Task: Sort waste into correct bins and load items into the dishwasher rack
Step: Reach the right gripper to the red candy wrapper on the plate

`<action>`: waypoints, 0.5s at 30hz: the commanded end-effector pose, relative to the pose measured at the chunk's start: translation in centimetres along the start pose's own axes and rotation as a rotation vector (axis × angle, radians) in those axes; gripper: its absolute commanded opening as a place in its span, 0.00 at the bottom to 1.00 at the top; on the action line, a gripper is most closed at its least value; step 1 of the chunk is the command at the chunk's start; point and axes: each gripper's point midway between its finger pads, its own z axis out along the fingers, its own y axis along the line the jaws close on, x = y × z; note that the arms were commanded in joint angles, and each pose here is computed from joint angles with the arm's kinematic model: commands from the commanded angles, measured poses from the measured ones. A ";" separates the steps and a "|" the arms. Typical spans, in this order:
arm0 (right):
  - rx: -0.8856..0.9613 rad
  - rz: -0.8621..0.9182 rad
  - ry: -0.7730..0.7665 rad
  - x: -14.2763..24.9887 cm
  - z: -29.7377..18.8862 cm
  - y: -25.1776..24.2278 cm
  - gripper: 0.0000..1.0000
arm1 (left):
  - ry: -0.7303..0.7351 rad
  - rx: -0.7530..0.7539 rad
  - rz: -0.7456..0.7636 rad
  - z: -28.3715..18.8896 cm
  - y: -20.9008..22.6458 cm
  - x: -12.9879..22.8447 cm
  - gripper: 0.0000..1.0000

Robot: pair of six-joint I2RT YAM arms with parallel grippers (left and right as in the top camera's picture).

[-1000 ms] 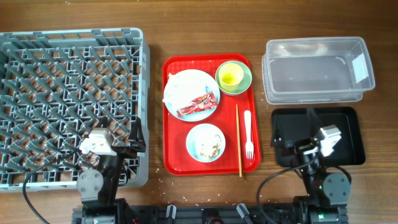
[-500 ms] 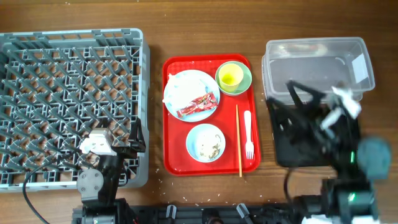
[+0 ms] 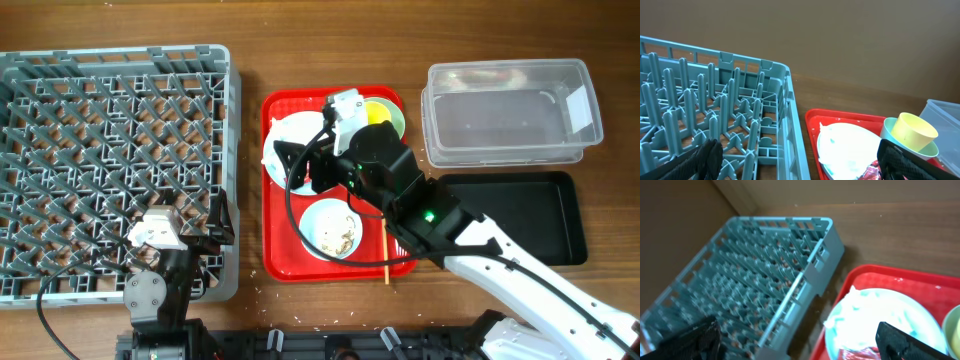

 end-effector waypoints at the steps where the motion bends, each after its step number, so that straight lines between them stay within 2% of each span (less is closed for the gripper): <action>1: -0.058 0.118 -0.061 -1.9 1.0 1.4 1.00 | -0.001 -0.012 -0.006 0.0 0.3 0.1 1.00; 4: -0.052 0.121 -0.012 -1.7 2.5 1.7 0.99 | -0.001 -0.012 -0.006 0.0 0.3 0.1 1.00; 8: 0.139 0.119 0.206 -1.1 4.8 0.4 0.99 | -0.001 -0.012 -0.006 0.0 0.3 0.1 1.00; 9: 0.197 0.164 0.232 -0.4 5.5 -0.5 1.00 | -0.001 -0.012 -0.006 0.0 0.3 0.1 1.00; 14: 0.244 0.271 0.264 1.5 7.2 -1.6 1.00 | -0.001 -0.012 -0.006 0.0 0.3 0.1 1.00; 15: 0.262 0.269 0.266 1.8 7.4 -2.0 0.93 | -0.001 -0.012 -0.006 0.0 0.3 0.1 1.00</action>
